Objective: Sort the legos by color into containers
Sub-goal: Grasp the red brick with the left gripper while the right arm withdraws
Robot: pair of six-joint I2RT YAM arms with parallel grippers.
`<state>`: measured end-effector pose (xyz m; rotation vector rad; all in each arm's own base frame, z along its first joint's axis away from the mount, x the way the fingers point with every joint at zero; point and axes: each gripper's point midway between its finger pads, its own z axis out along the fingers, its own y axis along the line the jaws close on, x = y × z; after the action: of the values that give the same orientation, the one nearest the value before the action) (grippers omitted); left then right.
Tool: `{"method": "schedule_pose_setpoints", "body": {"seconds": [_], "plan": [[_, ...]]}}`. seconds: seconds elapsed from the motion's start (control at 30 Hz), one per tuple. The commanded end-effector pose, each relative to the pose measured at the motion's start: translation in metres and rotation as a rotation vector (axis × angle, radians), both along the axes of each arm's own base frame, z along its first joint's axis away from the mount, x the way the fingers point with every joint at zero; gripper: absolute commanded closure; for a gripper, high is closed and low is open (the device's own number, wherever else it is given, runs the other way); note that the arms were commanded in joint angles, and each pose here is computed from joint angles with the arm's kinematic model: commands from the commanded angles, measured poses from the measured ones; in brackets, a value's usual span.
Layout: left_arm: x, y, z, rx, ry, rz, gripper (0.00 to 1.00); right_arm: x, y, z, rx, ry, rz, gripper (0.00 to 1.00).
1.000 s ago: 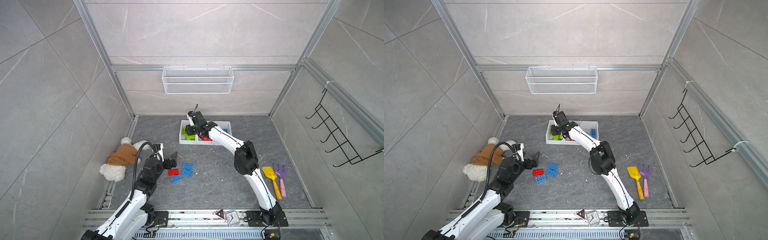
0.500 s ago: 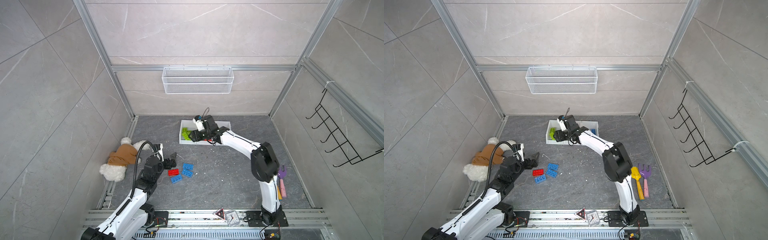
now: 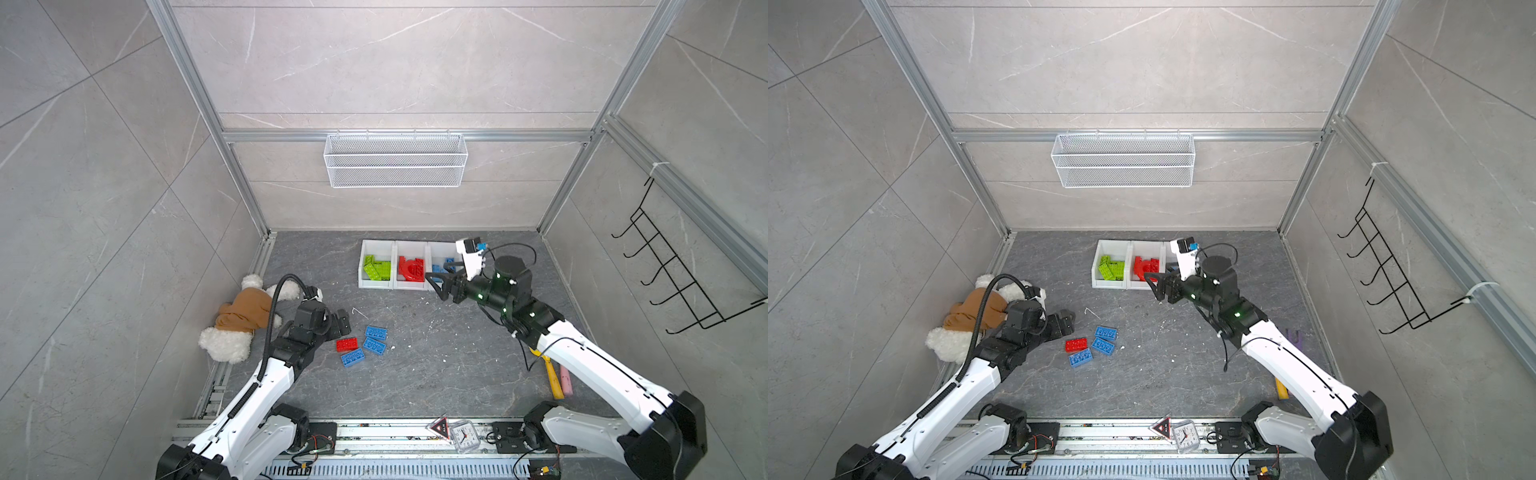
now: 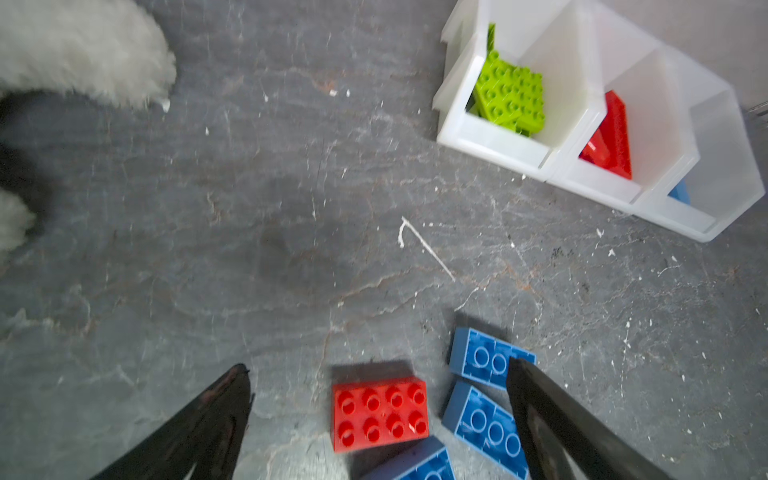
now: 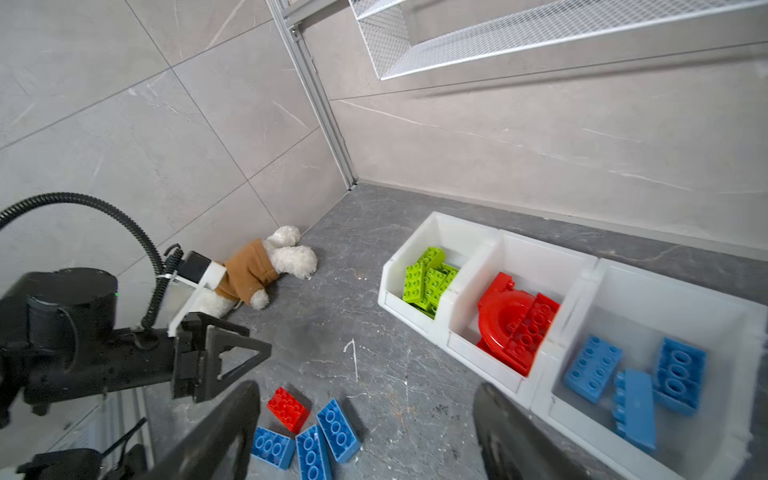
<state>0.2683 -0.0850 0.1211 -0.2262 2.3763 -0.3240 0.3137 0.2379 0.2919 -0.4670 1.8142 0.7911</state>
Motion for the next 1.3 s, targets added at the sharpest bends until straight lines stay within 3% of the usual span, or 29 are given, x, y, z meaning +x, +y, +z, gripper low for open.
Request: {"method": "schedule_pose_setpoints", "body": {"seconds": [0.0,0.13,0.23,0.47,0.7,1.27], "plan": [[-0.025,0.0,-0.011,-0.006,0.123,0.013,0.02,-0.002,-0.027,-0.023,-0.053,-0.085,-0.117,0.16],[-0.03,-0.011,-0.025,-0.001,0.176,-0.012,0.02,-0.006,-0.055,-0.03,-0.016,-0.174,-0.249,0.13],[-0.031,-0.014,-0.037,0.018,0.227,-0.014,0.03,-0.007,-0.059,-0.033,0.0,-0.187,-0.27,0.12],[-0.022,-0.027,-0.053,0.042,0.285,-0.042,0.07,-0.01,-0.043,-0.054,0.014,-0.129,-0.182,0.11],[-0.018,-0.034,-0.066,0.107,0.337,-0.06,0.12,-0.023,-0.039,-0.042,0.095,-0.14,-0.136,0.11],[-0.012,-0.035,-0.087,0.26,0.36,-0.085,0.23,-0.024,-0.033,-0.05,0.084,-0.084,-0.107,0.1]]}}
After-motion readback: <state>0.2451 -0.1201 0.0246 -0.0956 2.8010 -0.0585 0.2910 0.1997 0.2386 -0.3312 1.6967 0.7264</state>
